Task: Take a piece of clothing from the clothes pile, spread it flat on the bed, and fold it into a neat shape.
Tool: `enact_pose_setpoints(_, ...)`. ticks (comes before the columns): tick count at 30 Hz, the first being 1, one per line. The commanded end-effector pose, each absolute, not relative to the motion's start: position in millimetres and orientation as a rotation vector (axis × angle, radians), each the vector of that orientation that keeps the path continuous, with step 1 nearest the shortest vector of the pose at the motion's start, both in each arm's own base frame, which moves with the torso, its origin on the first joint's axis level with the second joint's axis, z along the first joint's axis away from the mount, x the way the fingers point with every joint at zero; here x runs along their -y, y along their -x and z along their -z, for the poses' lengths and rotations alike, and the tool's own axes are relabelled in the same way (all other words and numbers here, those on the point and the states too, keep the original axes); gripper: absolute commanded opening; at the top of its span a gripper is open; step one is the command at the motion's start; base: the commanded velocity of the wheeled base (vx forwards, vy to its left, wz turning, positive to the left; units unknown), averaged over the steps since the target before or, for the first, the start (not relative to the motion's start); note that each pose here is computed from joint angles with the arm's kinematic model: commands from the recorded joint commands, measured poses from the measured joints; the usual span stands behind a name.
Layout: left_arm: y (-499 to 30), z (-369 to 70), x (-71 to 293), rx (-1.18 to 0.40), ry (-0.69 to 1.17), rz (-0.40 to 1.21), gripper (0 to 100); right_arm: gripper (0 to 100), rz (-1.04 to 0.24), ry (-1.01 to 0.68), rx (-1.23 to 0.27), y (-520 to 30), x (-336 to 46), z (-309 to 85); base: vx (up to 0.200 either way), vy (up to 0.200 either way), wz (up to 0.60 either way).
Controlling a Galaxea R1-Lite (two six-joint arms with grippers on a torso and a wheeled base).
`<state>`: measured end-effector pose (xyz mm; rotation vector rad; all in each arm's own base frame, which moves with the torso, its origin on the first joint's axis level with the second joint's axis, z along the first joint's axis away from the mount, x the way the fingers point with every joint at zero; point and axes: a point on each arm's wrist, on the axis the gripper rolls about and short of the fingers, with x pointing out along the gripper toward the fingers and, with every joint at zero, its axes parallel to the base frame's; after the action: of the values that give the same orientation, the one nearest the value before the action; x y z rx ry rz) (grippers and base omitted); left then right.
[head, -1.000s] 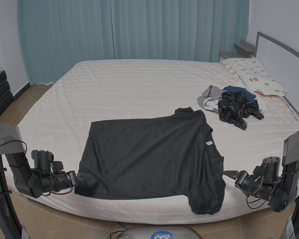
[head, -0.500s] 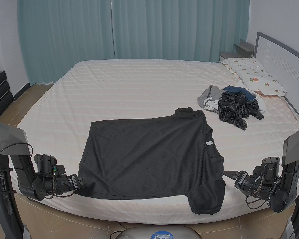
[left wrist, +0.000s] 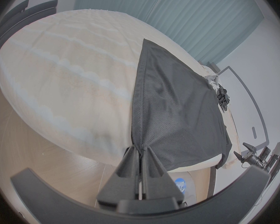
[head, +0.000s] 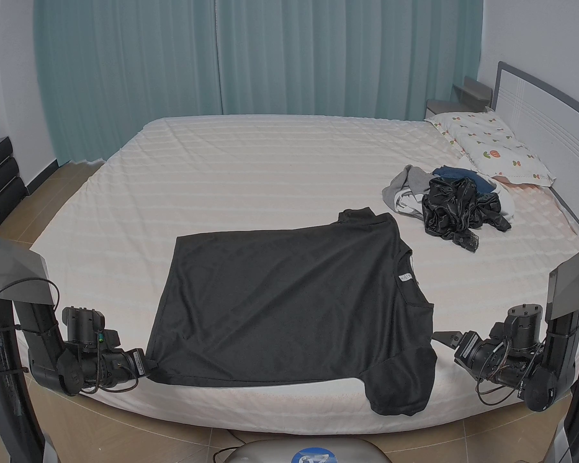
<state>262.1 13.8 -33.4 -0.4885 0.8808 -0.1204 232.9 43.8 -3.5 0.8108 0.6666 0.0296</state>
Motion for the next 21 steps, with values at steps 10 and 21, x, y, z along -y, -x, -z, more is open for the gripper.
enact_pose_setpoints(10, -246, 32, -22, -0.900, 0.401, 0.083, 0, 100, -0.014, -0.786, -0.730, -233, -44, 22, 0.000, 0.000, 0.00)
enact_pose_setpoints(21, -246, 32, -24, -0.899, 0.409, 0.073, 0, 100, -0.071, -0.777, -0.725, -246, -49, 27, 0.000, 0.000, 0.00)
